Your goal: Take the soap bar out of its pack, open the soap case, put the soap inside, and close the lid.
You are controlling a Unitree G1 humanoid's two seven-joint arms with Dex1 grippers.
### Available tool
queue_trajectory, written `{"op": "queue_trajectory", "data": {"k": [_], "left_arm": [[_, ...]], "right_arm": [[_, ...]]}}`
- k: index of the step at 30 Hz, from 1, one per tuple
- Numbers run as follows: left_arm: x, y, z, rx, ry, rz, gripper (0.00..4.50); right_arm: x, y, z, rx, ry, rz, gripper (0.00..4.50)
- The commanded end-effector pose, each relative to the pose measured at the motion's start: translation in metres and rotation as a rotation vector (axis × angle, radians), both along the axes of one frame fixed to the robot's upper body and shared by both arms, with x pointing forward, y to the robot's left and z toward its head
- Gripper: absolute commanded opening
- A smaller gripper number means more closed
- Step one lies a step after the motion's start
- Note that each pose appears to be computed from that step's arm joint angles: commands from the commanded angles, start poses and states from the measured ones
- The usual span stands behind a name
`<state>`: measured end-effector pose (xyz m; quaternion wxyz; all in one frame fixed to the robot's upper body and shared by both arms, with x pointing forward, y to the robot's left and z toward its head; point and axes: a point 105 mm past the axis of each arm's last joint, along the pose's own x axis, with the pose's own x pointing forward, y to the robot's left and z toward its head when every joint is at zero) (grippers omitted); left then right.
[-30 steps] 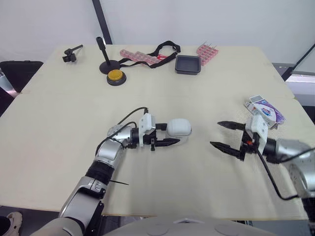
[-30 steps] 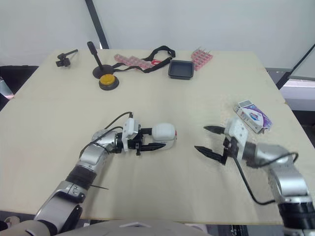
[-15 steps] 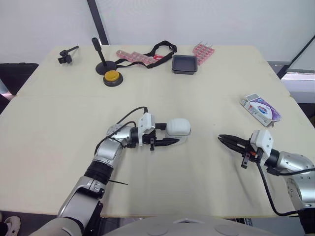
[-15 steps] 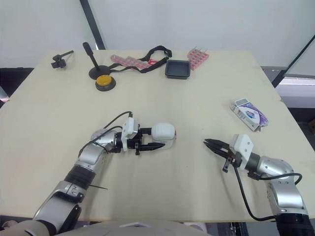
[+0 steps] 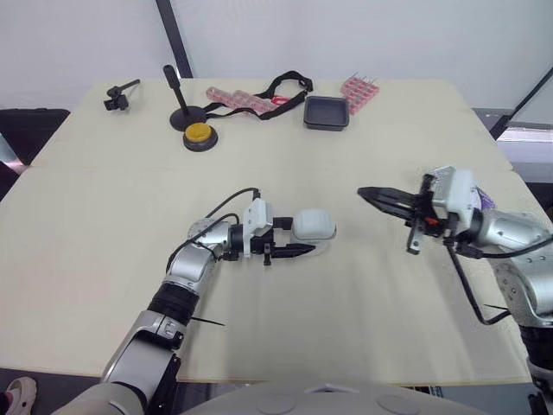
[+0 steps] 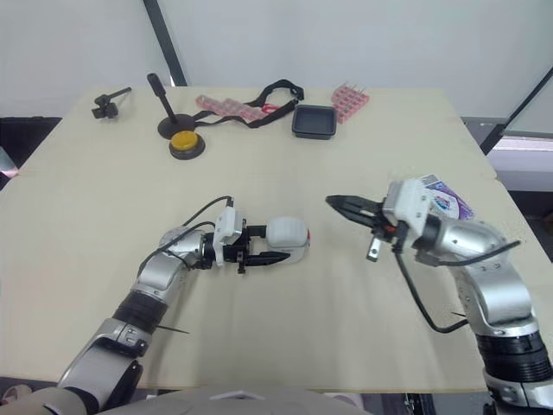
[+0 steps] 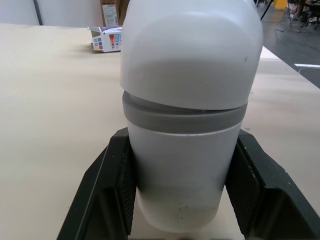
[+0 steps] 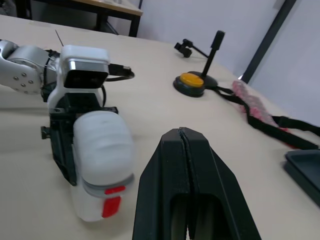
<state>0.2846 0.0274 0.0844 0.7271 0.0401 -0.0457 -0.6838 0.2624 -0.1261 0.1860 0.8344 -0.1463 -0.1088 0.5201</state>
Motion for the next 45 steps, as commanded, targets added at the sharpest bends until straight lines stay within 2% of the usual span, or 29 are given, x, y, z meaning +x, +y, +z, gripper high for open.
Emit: {"op": "queue_trajectory", "data": {"k": [1,11,18,27,36,45], "left_arm": [[0.0,0.001,0.01,-0.027,-0.03,0.0,1.94],[0.0,0.001,0.009,-0.024,-0.035,0.001,1.94],[0.0,0.001,0.009,-0.026,-0.031,0.002,1.94],[0.0,0.0,0.009,-0.023,-0.032,0.001,1.94],[0.002,0.0,0.011,-0.023,-0.034,0.003,1.94],[0.001,0.0,0.011,-0.023,-0.033,0.004,1.94]], "right_arm": [[-0.003,0.019,0.011,-0.023,-0.017,0.025,0.03],[-0.002,0.044,0.0,-0.095,-0.008,0.066,0.03],[-0.007,0.055,0.004,-0.083,0.006,0.114,0.03],[-0.008,0.055,0.003,-0.097,0.02,0.114,0.03],[-0.011,0.055,-0.01,-0.138,0.043,0.131,0.03],[-0.001,0.049,-0.025,-0.178,0.072,0.088,0.03]]}}
